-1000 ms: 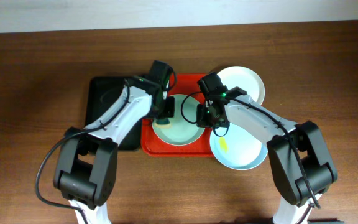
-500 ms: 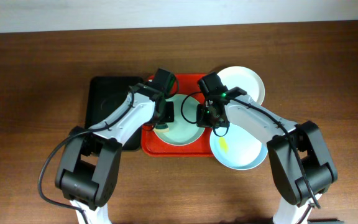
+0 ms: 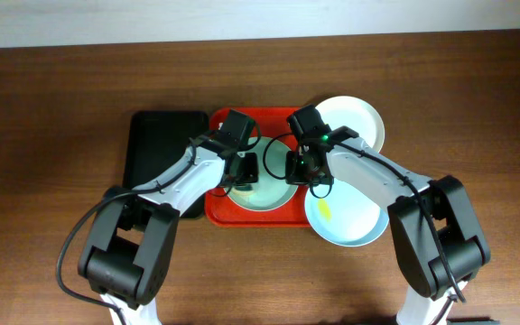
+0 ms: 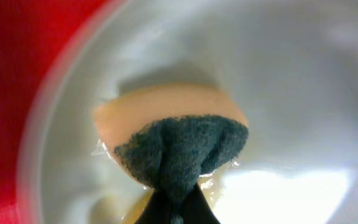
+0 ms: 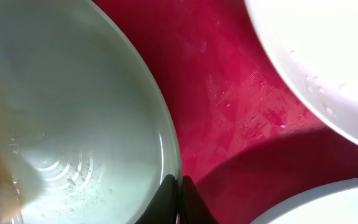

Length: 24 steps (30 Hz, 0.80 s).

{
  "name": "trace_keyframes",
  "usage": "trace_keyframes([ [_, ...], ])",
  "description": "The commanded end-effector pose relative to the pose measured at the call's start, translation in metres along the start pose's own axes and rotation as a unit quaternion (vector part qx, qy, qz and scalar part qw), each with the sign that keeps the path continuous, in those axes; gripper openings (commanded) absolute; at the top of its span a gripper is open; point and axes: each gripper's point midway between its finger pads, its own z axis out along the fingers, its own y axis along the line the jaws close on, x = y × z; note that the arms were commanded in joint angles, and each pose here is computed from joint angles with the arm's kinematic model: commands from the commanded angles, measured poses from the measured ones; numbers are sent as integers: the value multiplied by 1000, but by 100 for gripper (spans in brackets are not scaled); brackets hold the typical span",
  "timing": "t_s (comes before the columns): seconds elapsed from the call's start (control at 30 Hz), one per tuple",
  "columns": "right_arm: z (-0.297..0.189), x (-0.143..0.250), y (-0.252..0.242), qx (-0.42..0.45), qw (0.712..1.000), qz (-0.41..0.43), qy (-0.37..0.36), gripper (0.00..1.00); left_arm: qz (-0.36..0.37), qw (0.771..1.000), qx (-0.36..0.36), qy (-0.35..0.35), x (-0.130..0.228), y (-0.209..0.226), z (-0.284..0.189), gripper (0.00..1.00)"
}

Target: Clean dirty plates on tray and stack at the side

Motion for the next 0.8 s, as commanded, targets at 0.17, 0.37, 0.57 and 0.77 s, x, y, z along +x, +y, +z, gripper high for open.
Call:
trace_keyframes([
  [0.17,-1,4,3,-3,1000,-17,3,4,63,991,113,-36,-26,-54,-45,0],
  [0.37,-1,3,2,1,1000,-17,0,5,56,991,10,-125,-52,-23,-95,0],
  [0.57,-1,3,2,1,1000,-17,-1,24,61,994,-36,-83,-36,-2,-75,0],
  [0.77,-1,3,2,1,1000,-17,0,23,102,992,-45,-66,-37,1,-39,0],
])
